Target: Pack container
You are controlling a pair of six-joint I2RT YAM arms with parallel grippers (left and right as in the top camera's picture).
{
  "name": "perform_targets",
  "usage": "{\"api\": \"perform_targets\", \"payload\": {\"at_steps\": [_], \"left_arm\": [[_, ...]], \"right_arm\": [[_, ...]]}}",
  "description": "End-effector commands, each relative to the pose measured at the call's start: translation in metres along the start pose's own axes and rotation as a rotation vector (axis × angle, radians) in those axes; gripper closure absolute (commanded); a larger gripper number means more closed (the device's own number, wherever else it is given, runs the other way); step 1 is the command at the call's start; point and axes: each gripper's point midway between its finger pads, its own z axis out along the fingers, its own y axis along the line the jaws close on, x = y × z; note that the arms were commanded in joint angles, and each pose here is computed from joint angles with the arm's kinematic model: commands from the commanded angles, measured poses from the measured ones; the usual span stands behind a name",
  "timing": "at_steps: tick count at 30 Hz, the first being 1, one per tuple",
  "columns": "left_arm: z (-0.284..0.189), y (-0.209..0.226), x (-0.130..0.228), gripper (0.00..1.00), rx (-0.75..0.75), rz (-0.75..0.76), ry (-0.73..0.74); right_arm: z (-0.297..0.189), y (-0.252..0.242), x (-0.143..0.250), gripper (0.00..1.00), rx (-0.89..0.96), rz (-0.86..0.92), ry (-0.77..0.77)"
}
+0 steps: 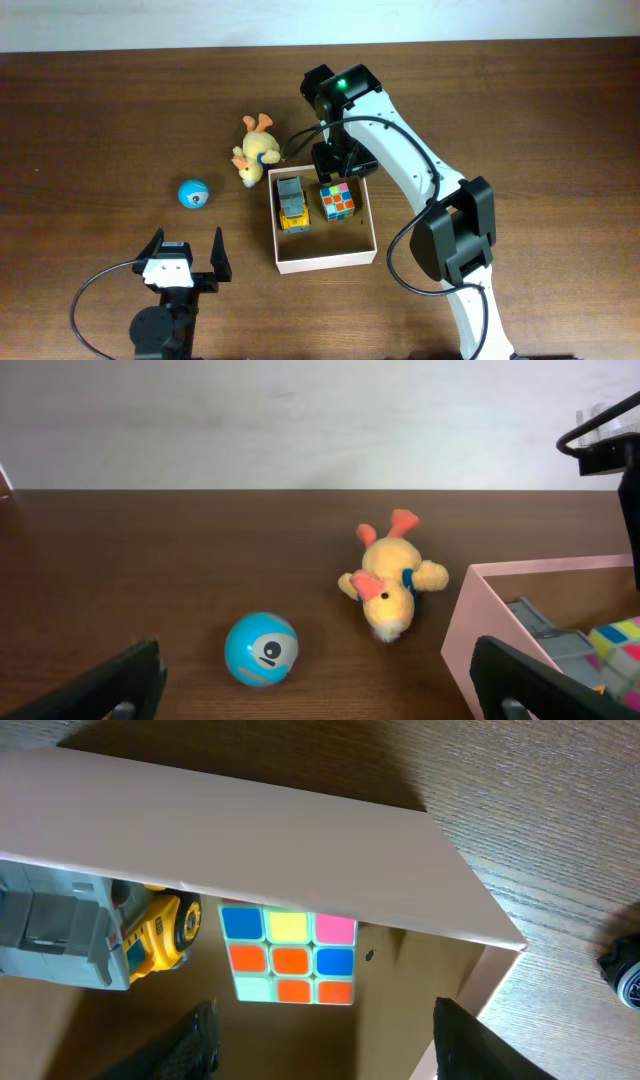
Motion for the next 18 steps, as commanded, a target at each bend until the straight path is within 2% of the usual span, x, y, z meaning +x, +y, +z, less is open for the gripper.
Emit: {"api": "perform_targets", "payload": {"at_steps": [1, 9, 12, 15, 18], "left_arm": [[0.001, -0.001, 0.003, 0.01, 0.007, -0.007, 0.003], [0.001, -0.001, 0.003, 0.01, 0.007, -0.007, 0.003], [0.001, -0.001, 0.003, 0.01, 0.007, -0.007, 0.003], [0.001, -0.001, 0.003, 0.01, 0.007, -0.007, 0.003], [0.001, -0.001, 0.003, 0.01, 0.007, -0.007, 0.003]], "right_arm": [[0.002, -0.001, 0.001, 0.37, 0.012, 0.0, 0.002], [0.0, 0.0, 0.008, 0.38, 0.005, -0.008, 0.03], [-0.003, 0.009, 0.019, 0.38, -0.027, -0.066, 0.061], [-0.006, 0.03, 0.032, 0.39, -0.101, -0.196, 0.096], [-0.005, 0.042, 0.043, 0.41, -0.096, -0.273, 0.119]]}}
